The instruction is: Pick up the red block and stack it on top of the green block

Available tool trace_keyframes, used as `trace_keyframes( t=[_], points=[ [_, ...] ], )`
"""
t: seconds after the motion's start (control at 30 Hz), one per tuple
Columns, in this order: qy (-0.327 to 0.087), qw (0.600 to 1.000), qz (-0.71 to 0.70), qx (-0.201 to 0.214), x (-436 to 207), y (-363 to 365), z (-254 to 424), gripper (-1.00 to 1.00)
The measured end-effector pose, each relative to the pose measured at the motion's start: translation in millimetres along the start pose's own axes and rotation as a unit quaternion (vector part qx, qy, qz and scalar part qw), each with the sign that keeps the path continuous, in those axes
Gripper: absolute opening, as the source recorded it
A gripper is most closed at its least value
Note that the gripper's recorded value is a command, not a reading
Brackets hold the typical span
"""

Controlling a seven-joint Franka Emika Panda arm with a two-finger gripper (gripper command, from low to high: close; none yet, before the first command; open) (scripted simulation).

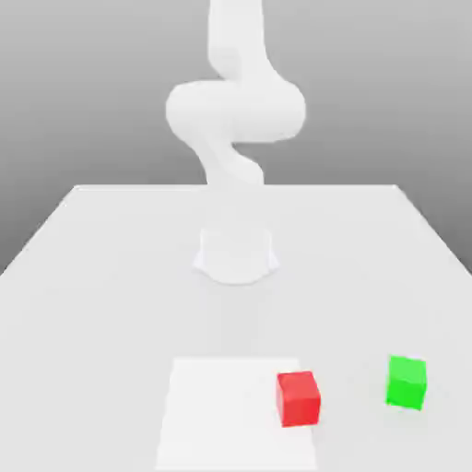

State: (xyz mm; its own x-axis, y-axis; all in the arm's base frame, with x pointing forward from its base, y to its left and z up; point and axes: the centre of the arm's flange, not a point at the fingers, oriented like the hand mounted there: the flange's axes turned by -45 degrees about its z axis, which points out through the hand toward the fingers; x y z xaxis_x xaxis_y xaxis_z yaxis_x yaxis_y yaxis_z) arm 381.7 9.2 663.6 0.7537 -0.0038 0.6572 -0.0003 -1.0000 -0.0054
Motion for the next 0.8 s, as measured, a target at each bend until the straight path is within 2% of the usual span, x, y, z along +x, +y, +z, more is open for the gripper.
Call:
trace_keyframes(
  t=[0.3, 0.67, 0.8],
  points=[
    [-0.15, 0.988, -0.023, 0.007, -71, -34, 193, 0.0],
    [-0.325, 0.944, -0.055, 0.018, -246, -71, 347, 0.0],
    [-0.349, 0.935, -0.056, 0.018, -291, -72, 381, 0.0]
  ],
)
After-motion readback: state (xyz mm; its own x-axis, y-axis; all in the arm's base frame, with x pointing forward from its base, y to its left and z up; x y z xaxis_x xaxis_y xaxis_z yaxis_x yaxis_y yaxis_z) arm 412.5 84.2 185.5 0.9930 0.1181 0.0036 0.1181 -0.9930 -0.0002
